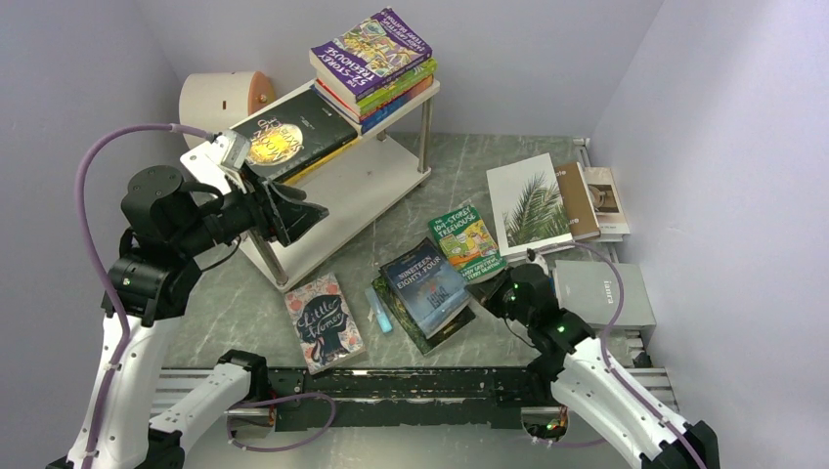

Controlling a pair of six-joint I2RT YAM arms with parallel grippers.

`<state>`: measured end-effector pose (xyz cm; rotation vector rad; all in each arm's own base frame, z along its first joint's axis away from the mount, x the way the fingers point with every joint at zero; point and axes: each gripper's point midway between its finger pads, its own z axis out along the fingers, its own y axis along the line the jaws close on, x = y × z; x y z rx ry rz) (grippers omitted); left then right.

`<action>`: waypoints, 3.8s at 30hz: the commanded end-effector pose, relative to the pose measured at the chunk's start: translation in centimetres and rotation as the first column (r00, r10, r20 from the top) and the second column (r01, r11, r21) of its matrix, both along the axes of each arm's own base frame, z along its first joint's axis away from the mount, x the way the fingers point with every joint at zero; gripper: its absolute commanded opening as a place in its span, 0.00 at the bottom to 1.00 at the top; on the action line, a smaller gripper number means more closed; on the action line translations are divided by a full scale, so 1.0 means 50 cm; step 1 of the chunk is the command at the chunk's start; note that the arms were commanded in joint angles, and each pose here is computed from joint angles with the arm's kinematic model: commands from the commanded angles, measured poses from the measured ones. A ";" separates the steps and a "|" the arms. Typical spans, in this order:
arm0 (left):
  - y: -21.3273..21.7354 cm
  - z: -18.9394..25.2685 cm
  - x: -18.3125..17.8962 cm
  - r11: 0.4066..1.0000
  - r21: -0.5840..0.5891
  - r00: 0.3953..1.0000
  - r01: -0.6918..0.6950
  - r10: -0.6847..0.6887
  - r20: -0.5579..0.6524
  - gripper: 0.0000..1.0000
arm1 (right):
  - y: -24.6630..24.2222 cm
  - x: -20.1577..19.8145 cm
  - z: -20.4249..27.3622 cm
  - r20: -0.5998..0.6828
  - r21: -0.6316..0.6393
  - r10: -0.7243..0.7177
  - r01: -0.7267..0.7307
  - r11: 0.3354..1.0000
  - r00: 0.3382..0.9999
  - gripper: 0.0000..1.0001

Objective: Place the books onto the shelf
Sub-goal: Pick up the book from the center of the board.

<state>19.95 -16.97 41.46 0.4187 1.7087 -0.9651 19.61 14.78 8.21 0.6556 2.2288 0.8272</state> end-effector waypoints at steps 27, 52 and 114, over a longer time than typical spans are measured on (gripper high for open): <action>-0.004 0.041 0.004 1.000 -0.009 0.998 0.007 -0.007 0.061 0.76 | -0.220 0.096 -0.026 0.030 -0.520 -0.304 0.275 0.809 0.952 0.38; 0.001 0.044 0.008 1.000 -0.014 0.998 -0.014 0.015 0.059 0.77 | -0.052 0.077 -0.099 -0.069 0.027 -0.199 0.202 0.979 0.977 0.83; -0.102 0.198 -0.016 0.839 -0.372 0.917 0.397 -0.381 0.118 0.92 | 0.086 -0.068 0.808 0.891 0.299 0.040 -0.650 0.699 0.453 0.00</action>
